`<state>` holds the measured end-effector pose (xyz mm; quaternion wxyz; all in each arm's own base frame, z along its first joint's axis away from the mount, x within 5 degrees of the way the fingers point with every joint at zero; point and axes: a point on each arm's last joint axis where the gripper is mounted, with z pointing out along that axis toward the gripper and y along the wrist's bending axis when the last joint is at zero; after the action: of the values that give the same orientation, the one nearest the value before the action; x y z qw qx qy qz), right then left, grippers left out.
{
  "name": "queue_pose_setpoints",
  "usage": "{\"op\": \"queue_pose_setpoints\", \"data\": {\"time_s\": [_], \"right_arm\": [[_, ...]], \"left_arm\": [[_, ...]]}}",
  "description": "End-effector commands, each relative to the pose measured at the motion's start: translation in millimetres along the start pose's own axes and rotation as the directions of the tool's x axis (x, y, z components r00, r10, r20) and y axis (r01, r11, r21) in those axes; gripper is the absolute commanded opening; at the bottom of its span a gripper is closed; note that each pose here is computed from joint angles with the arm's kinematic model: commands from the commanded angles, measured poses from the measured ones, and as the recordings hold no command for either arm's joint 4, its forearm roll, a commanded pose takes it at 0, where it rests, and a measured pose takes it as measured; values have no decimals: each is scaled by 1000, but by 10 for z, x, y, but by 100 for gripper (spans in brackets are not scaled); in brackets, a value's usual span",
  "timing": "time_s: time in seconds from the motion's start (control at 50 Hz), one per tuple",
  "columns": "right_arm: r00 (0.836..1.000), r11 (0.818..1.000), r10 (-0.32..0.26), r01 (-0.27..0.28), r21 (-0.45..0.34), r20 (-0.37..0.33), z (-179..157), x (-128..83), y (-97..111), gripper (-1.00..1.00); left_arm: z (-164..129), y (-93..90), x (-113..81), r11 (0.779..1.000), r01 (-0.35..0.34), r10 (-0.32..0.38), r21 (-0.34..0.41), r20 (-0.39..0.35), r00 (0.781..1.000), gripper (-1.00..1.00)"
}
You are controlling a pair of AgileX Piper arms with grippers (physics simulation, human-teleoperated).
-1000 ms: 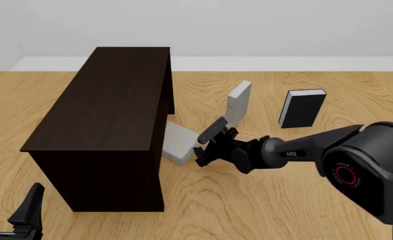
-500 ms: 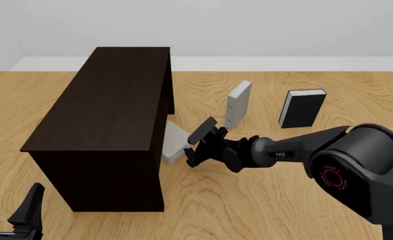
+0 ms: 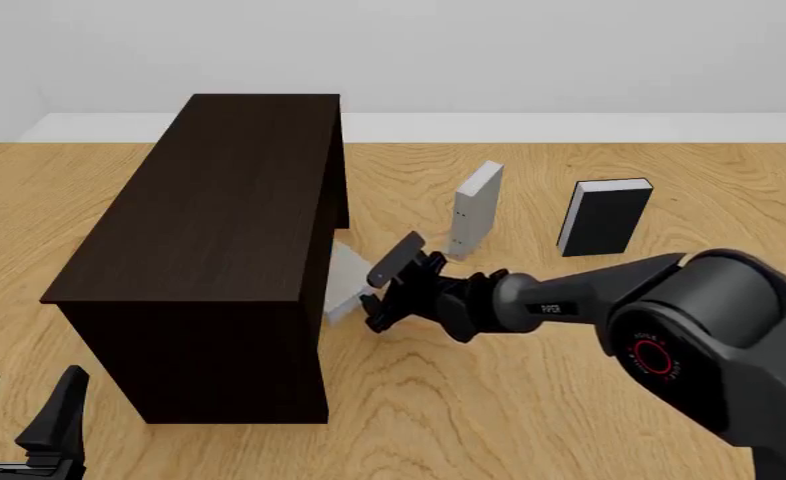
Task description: Pick up the book on the right and place it under the cabinet shelf.
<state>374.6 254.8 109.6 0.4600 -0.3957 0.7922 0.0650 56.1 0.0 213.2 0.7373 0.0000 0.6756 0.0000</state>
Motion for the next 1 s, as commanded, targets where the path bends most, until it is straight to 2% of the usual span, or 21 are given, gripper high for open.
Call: {"op": "queue_pose_setpoints", "data": {"time_s": [0.02,1.0], "right_arm": [[999,1000,27,-27,4,22,41,-91,13,100],[1000,999,-1,2,-32,30,192,-241,190,100]], "left_arm": [[0,0,0,1000,0,0,0,0,1000,100],[0,0,0,1000,0,0,0,0,1000,100]]}}
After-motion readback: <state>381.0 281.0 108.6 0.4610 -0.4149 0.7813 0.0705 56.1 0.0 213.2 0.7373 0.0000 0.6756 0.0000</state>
